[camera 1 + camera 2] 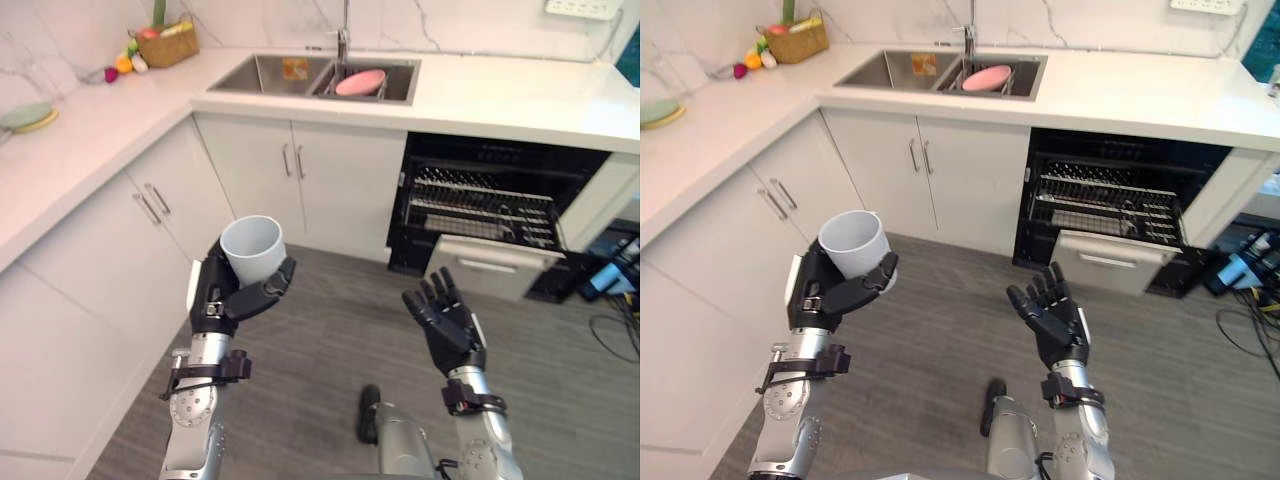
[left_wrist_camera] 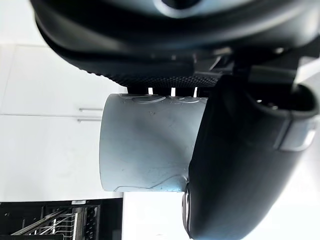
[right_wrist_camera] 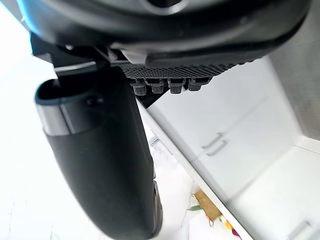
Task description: Walk over to the sink, pick up the cup, carry it to the dishwasher, place the cup inside the dishwasher, then close the dishwasher door
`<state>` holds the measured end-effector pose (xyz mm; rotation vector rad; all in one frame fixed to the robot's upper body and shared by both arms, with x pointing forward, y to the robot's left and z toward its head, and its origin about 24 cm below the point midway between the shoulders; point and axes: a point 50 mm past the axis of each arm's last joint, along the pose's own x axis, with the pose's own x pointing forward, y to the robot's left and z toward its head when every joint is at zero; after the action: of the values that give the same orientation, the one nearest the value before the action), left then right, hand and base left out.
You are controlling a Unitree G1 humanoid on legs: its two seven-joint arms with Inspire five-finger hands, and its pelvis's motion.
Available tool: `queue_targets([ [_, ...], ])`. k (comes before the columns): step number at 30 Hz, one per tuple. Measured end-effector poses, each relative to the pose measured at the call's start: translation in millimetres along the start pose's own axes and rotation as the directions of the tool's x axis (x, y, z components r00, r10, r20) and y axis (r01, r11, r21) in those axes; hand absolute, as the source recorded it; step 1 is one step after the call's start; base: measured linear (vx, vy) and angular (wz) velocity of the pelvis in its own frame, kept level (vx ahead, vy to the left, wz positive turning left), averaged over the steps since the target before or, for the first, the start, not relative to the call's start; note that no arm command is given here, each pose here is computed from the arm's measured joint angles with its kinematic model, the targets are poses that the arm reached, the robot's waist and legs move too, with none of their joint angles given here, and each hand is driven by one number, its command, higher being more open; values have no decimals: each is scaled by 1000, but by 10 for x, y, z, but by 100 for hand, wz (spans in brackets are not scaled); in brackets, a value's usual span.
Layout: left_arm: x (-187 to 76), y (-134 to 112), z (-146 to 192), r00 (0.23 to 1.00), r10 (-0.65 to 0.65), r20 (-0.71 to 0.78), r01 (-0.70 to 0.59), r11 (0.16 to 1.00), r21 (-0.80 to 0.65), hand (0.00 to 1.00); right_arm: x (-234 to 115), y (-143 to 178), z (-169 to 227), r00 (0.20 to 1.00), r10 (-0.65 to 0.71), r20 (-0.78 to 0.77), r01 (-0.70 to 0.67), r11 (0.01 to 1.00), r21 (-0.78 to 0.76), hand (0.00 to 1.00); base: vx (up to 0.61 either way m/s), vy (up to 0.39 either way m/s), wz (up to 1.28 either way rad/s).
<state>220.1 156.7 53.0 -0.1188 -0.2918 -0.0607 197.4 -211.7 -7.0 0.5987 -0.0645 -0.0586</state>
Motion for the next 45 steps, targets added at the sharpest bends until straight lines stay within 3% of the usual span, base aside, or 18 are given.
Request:
queue_targets([
  [7,19,-464,-71,985,-173,-16,173,985,27,0,-44,187,339,983,45,176,-48,999,11,100,545,-77,-20],
  [14,45,-513,-11,981,-195,14,195,980,31,0,106,323,353,976,117,185,-121,993,12,100,424,115,-75],
  [17,39,-507,32,973,-229,34,230,973,-31,0,127,282,330,981,110,162,-111,994,-1,100,478,412,-113],
  [24,44,-424,38,948,-317,24,317,948,5,0,-109,15,211,984,-77,158,64,994,84,100,336,433,-41],
  [27,74,-398,134,954,-294,66,293,956,18,0,-106,3,167,985,-93,146,80,992,94,100,252,284,-60],
  [31,124,-282,469,951,-192,241,187,981,44,0,14,121,125,992,-13,129,-1,994,109,100,189,162,-113],
  [34,122,-240,515,948,-157,278,150,988,46,0,78,152,175,989,14,145,-29,995,99,100,151,16,-92],
  [36,180,-317,511,946,-140,291,139,990,22,0,151,132,281,988,50,146,-58,997,50,100,149,2,-77],
  [41,314,-626,450,924,-254,285,259,966,21,0,141,72,384,983,30,180,-36,999,30,100,49,8,-12],
  [45,276,-686,362,929,-276,246,281,959,15,0,127,85,385,983,45,176,-51,998,27,100,-2,-61,-33],
])
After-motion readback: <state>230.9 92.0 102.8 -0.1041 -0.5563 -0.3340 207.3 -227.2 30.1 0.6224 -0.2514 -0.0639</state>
